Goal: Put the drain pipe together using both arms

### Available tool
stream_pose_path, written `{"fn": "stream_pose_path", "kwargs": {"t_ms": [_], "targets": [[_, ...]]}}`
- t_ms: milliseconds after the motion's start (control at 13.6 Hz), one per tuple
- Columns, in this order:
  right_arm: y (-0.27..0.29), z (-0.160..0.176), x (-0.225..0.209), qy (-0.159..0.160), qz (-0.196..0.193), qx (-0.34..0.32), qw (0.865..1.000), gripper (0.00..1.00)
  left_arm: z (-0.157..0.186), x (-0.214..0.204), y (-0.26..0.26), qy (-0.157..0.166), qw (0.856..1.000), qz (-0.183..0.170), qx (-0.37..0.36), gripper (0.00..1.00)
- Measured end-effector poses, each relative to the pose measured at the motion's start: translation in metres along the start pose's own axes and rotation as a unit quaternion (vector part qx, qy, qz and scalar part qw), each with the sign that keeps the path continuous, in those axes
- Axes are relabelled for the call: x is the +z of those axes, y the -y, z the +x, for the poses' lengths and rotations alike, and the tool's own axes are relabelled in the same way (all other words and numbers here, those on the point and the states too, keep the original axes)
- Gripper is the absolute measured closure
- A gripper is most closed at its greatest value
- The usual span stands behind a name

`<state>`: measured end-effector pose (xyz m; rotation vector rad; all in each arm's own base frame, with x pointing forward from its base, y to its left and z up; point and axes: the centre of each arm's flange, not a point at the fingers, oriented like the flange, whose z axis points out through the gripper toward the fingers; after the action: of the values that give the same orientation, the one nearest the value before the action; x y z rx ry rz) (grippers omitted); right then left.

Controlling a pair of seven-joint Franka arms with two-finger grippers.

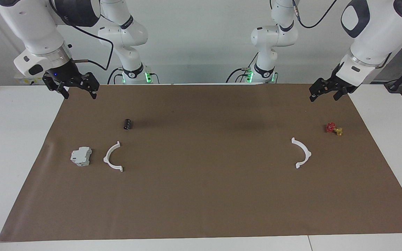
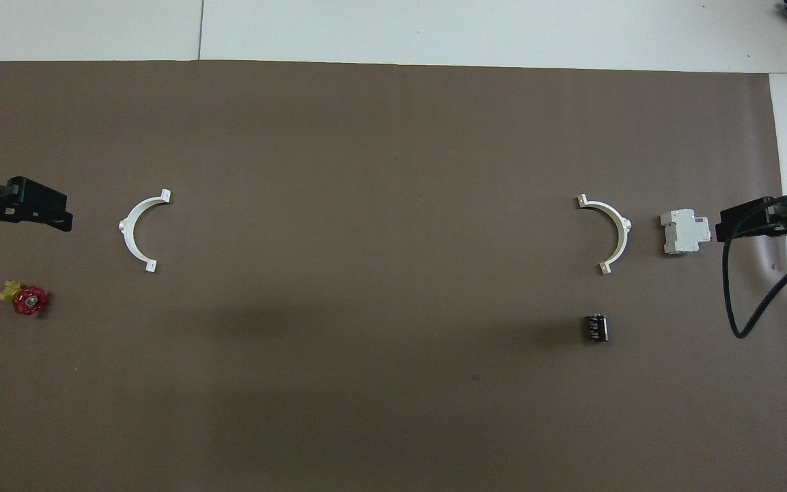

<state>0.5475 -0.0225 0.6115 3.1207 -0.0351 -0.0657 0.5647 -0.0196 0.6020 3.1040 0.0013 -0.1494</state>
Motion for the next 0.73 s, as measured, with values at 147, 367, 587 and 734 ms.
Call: {"fn": "stream_pose_path", "kwargs": {"t_ms": [147, 367, 587, 734], "targets": [[0.0, 0.0, 0.0, 0.0, 0.0, 0.0, 1.0, 0.0, 0.001, 0.001, 0.0, -0.001, 1.0, 0.0, 0.0, 0.0], [0.0, 0.0, 0.001, -0.001, 0.0, 0.001, 1.0, 0.0, 0.001, 0.002, -0.001, -0.002, 1.0, 0.0, 0.0, 0.0], [0.0, 0.007, 0.024, -0.045, 0.001, 0.0, 0.999, 0.0, 0.001, 0.003, -0.001, -0.002, 1.0, 0.0, 0.001, 0.0], [0.002, 0.007, 0.062, -0.056, 0.002, -0.007, 0.998, 0.0, 0.001, 0.003, -0.001, -0.002, 1.0, 0.0, 0.001, 0.0]]}}
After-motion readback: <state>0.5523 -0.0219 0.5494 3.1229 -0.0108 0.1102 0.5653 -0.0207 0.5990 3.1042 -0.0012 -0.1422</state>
